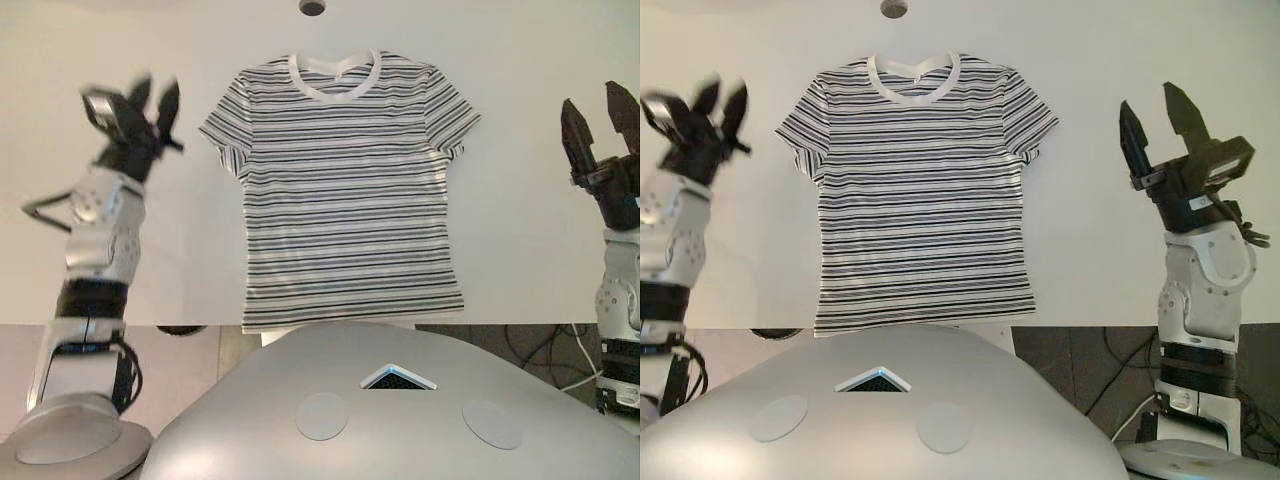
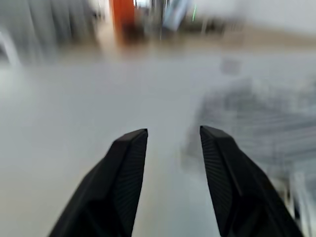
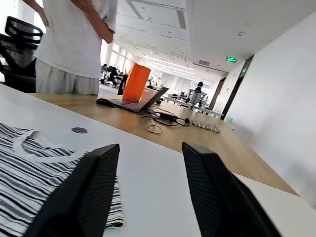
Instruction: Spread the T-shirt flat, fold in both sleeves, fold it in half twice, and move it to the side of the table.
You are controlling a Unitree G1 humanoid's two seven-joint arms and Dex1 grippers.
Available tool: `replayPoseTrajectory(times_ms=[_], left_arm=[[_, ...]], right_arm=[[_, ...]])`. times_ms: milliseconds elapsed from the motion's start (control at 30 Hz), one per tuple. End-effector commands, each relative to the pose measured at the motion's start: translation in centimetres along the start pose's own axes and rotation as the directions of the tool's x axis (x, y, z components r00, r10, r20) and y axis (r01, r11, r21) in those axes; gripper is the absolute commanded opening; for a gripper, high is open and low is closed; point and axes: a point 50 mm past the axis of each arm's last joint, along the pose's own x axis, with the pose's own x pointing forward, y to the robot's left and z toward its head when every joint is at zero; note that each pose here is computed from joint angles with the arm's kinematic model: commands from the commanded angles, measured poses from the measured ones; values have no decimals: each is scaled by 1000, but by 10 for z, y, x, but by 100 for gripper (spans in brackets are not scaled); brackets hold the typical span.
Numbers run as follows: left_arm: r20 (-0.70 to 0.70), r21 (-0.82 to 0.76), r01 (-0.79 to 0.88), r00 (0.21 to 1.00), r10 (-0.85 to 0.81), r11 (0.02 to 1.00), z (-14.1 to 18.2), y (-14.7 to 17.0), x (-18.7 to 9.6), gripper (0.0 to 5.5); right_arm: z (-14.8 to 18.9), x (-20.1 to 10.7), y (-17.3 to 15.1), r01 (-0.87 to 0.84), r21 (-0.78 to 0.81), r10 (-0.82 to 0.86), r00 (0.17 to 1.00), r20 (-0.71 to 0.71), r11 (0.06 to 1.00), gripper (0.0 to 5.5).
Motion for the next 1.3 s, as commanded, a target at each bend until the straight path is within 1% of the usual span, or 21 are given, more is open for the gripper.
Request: replayPoseTrajectory(times_ms=[33,67,200,333,433,567,667,800,967,1067,1133,1300], left_arm=[[-74,-182,5,997,-19,983,10,7,-5,197],[-86,-202,6,996,-24,979,11,7,-4,197],[-69,-165,-2,998,-10,986,19,7,2,197],[-46,-242,41,997,-54,969,20,-7,17,197],[-70,-234,64,994,-82,970,14,-18,27,197],[-125,-210,87,985,-115,974,1,-28,34,197],[-162,-197,57,983,-90,979,-6,-27,38,197],[-197,-195,-16,980,-23,981,-11,-19,40,197],[-209,-246,-97,977,45,964,-13,-9,43,197],[-212,-259,-95,977,39,961,-12,-11,46,197],[-193,-270,-43,981,-10,962,-10,-18,47,197],[-163,-280,51,982,-99,959,-6,-28,45,108]], right_arm=[[-3,-1,8,-16,-17,16,1000,-21,1000,238],[-4,0,10,-20,-25,20,1000,-19,999,238],[-3,-1,16,-42,-63,41,999,-18,997,238],[-4,-5,18,-44,-88,42,999,-26,995,238],[-2,-5,22,-58,-100,57,998,-18,993,238],[0,-3,25,-76,-114,75,997,-19,991,238],[1,-2,29,-88,-125,86,996,-17,988,238],[4,-3,35,-101,-132,100,995,-13,986,238],[3,-2,37,-103,-132,102,995,-17,986,238],[2,-2,39,-108,-132,107,994,-17,985,238],[2,-1,40,-110,-134,109,994,-17,985,238],[4,-2,40,-107,-137,106,994,-14,985,241]])
